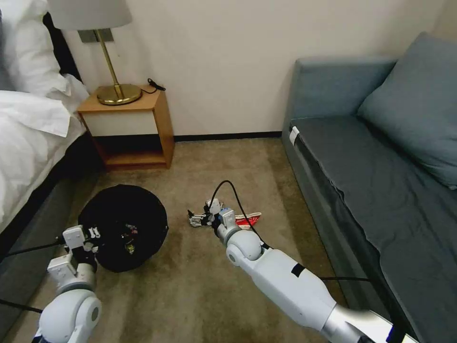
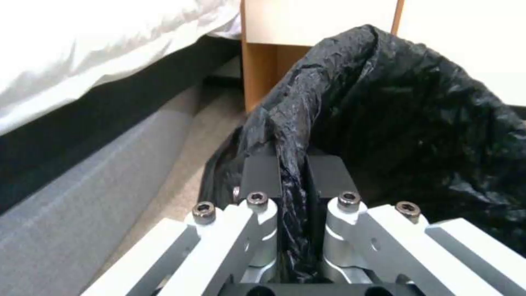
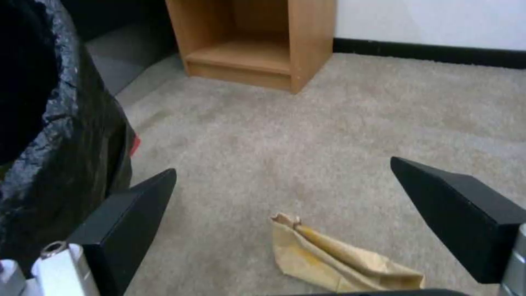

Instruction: Pick up the trash bin, then pick up the garbage on the floor and place it into the trash bin.

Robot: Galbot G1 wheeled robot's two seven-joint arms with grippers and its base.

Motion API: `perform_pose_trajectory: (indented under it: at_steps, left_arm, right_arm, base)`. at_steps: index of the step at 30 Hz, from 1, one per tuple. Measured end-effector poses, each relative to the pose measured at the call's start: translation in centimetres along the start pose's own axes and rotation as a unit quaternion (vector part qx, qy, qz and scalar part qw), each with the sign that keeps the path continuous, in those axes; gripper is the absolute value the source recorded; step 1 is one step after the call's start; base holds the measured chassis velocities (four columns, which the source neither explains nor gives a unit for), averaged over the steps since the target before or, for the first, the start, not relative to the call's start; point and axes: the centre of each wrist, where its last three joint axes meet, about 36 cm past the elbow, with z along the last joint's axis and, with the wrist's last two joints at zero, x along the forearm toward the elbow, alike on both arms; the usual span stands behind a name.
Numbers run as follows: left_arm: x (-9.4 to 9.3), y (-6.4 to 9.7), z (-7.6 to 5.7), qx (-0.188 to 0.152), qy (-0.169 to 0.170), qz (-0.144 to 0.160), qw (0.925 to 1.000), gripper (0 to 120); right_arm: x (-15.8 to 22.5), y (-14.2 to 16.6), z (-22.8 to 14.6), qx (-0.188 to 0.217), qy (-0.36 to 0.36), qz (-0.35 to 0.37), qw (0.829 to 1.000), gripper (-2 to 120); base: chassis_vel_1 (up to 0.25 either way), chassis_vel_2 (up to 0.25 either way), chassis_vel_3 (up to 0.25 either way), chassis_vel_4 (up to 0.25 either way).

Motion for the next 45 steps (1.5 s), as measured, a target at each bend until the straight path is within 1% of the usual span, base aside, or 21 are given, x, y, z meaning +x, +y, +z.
perform_pose_trajectory:
  at_steps: [7,10,15,22,26,29,43,45]
  left_arm:
    - [-0.3,0.3,0.0,-0.003,-0.001,-0.004,1.0000,7]
    - [-0.5,0.6,-0.2,-0.005,-0.003,-0.006,1.0000,7]
    - [-0.4,0.8,-0.1,-0.008,0.000,-0.008,0.9999,7]
    - [-0.2,1.1,0.1,-0.009,0.002,-0.011,0.9999,7]
    - [-0.2,1.3,0.2,-0.010,0.003,-0.014,0.9998,7]
    - [-0.2,1.5,0.2,-0.011,0.002,-0.016,0.9998,7]
    - [-0.2,1.5,0.3,-0.008,-0.003,-0.017,0.9998,7]
    - [-0.2,1.6,0.5,-0.009,-0.001,-0.018,0.9998,7]
  right_arm:
    - [-0.4,-0.4,-0.3,0.010,0.001,-0.003,1.000,100]
    - [-0.6,-1.0,-0.4,0.021,0.005,-0.007,1.000,100]
    - [-0.7,-2.1,-0.7,0.038,0.013,-0.013,0.999,100]
    - [-1.0,-2.8,-0.8,0.048,0.022,-0.017,0.998,100]
    - [-1.2,-3.0,-0.7,0.056,0.027,-0.020,0.998,100]
    - [-1.4,-3.4,-0.4,0.070,0.037,-0.023,0.997,100]
    - [-1.9,-4.9,0.5,0.103,0.073,-0.041,0.991,100]
    - [-2.4,-5.4,0.7,0.115,0.083,-0.051,0.989,100]
  base:
    - [-0.056,0.059,0.071,-0.049]
    - [-0.055,0.064,0.058,-0.059]
    - [-0.057,0.060,0.063,-0.062]
    - [-0.053,0.044,0.059,-0.042]
    - [-0.051,0.046,0.056,-0.047]
    - [-0.058,0.055,0.049,-0.056]
    - [-0.047,0.047,0.061,-0.053]
    - [-0.023,0.023,0.023,-0.029]
